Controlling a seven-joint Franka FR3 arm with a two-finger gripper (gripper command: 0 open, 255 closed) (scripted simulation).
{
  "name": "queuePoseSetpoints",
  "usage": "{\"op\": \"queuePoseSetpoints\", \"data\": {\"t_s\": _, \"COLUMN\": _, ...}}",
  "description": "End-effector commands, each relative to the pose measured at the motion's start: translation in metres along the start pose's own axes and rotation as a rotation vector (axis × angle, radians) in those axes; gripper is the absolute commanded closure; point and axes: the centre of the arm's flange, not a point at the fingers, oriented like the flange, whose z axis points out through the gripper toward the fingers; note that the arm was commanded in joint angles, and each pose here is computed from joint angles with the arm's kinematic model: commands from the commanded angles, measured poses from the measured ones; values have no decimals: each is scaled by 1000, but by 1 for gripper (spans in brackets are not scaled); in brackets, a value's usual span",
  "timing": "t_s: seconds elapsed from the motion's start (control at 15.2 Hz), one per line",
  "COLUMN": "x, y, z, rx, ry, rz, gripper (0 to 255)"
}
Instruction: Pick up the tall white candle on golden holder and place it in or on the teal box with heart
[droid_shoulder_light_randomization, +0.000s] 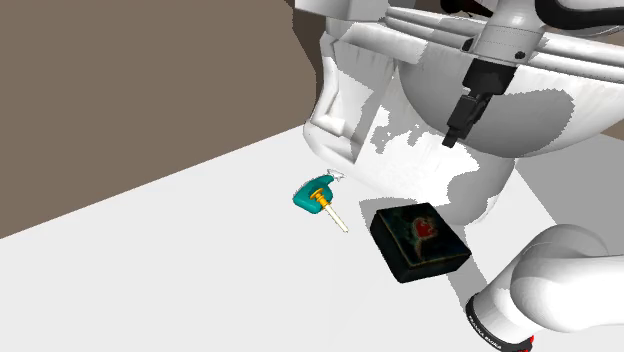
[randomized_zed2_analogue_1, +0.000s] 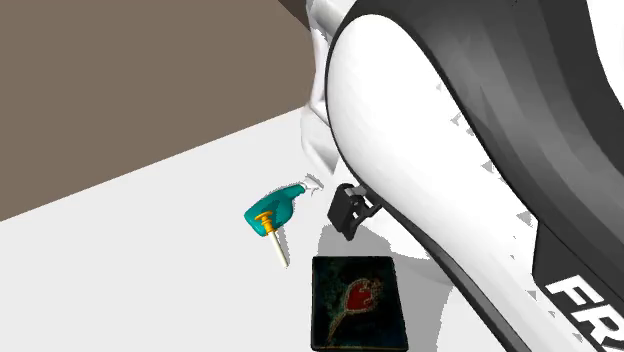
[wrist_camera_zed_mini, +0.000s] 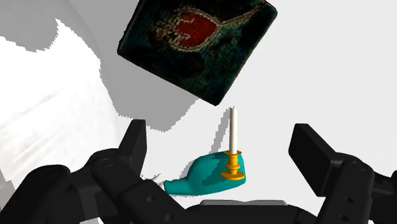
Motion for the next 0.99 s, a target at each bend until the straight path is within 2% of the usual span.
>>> {"op": "queuePoseSetpoints", "data": {"t_s": 0.0, "x": 0, "y": 0, "z": 0, "rx": 0, "ry": 0, "rz": 0, "gripper": 0}}
{"op": "queuePoseSetpoints", "data": {"t_s": 0.92, "x": 134, "y": -42, "z": 132, "rx": 4, "ry": -76, "rz": 2, "gripper": 0}}
